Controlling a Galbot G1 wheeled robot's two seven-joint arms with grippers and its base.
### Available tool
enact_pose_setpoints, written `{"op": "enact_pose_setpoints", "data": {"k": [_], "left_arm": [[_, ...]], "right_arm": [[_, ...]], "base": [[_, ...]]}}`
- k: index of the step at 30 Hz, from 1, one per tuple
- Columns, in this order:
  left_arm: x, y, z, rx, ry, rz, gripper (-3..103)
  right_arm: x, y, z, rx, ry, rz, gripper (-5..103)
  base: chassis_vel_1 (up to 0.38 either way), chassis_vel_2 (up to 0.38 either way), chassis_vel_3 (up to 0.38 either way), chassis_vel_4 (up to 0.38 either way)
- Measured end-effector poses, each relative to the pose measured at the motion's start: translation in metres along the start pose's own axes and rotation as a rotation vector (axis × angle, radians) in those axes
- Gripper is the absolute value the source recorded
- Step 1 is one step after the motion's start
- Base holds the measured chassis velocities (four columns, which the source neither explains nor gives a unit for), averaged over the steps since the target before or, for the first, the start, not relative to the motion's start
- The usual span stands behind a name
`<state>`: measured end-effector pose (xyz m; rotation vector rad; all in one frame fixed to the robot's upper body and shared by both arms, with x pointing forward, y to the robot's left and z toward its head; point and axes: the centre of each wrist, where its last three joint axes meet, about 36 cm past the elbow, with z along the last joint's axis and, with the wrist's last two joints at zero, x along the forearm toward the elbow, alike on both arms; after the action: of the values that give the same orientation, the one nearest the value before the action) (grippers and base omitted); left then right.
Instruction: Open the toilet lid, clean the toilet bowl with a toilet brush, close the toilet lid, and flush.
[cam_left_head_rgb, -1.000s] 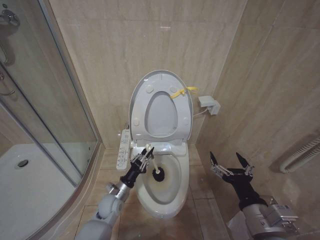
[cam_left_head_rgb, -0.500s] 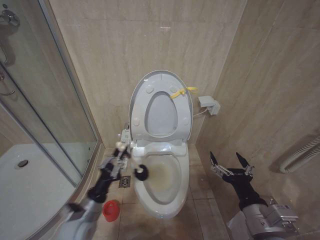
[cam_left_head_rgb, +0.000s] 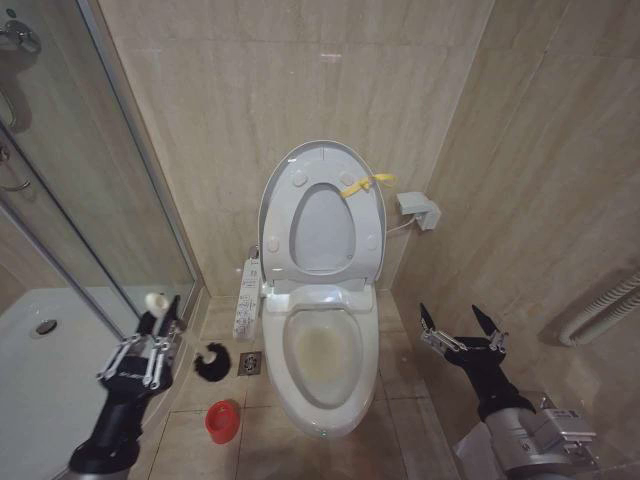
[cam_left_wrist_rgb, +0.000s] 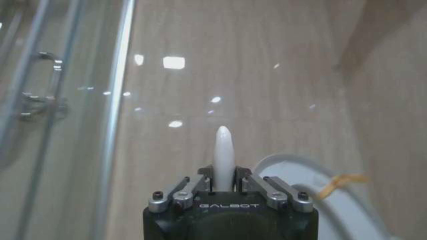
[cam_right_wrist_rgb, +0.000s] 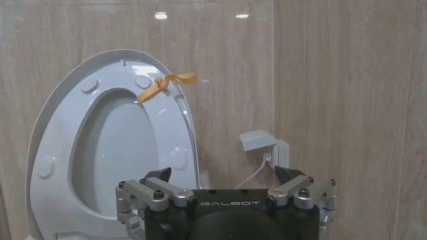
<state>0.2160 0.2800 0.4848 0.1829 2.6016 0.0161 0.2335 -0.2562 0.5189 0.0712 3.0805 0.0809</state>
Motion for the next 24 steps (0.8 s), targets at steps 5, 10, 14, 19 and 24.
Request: {"op": "enact_pose_setpoints", "data": {"k": [5,10,14,19,24], "left_arm": [[0.004,-0.006,0.015,0.019,0.058,-0.120,21],[0.025,0.002,0.058,0.008,0.117,-0.167,21],[0.051,0.018,0.091,-0.029,0.165,-0.198,21],[0.070,0.038,0.126,-0.046,0.176,-0.197,21],[0.087,0.069,0.186,-0.035,0.165,-0.166,21]], "right_arm": [[0.000,0.000,0.000,0.000,0.000,0.000,100],[0.000,0.000,0.000,0.000,0.000,0.000,100],[0.000,0.000,0.000,0.000,0.000,0.000,100],[0.000,0.000,0.000,0.000,0.000,0.000,100],[0.000,0.000,0.000,0.000,0.000,0.000,100]], "base": [[0.000,0.000,0.000,0.000],[0.000,0.000,0.000,0.000],[0.000,0.000,0.000,0.000],[0.000,0.000,0.000,0.000],[0.000,0.000,0.000,0.000]]}}
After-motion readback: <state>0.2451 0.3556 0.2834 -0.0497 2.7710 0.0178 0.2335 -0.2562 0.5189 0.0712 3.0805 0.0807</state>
